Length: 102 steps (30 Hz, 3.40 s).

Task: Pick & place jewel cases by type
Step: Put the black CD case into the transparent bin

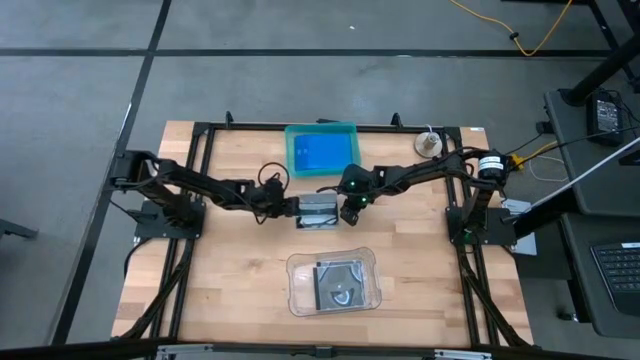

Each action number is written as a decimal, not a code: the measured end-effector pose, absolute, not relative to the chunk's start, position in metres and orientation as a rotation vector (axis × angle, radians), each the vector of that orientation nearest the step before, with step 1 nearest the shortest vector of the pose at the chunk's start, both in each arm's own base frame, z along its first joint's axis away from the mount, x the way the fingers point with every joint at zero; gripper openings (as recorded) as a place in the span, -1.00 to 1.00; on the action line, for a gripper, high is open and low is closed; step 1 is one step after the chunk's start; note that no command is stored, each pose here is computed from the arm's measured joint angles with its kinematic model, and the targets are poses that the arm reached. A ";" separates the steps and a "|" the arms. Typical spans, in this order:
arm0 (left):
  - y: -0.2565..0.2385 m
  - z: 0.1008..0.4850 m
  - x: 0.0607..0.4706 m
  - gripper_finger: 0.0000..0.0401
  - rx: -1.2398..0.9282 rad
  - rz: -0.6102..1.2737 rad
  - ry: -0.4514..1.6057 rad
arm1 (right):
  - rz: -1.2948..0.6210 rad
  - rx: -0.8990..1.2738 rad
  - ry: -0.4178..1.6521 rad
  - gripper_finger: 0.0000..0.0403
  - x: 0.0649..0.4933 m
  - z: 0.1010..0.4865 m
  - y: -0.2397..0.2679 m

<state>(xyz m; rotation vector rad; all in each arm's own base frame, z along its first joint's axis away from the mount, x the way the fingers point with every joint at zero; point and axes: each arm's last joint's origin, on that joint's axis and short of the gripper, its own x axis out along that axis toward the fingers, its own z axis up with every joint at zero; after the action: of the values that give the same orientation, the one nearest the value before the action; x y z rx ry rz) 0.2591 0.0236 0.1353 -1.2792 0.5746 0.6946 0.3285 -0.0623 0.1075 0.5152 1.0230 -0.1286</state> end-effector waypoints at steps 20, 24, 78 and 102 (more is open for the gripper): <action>0.024 0.112 0.274 0.08 -1.352 0.676 0.526 | -0.108 0.510 1.016 -0.96 0.331 0.101 -0.058; 0.025 0.124 0.272 0.08 -1.327 0.669 0.479 | -0.106 0.507 1.013 -0.96 0.332 0.101 -0.058; 0.044 0.161 0.296 -0.34 -1.359 0.517 0.498 | -0.084 0.482 0.996 -0.96 0.333 0.101 -0.057; 0.031 0.177 0.294 -0.94 -1.308 0.525 0.404 | -0.085 0.273 0.930 -0.96 0.315 0.160 -0.056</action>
<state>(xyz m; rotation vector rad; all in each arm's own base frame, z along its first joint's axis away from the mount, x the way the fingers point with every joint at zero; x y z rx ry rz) 0.2943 0.0305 0.1773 -1.3079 0.4044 0.5249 0.3147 -0.0564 0.1602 0.2730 0.9302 -0.0846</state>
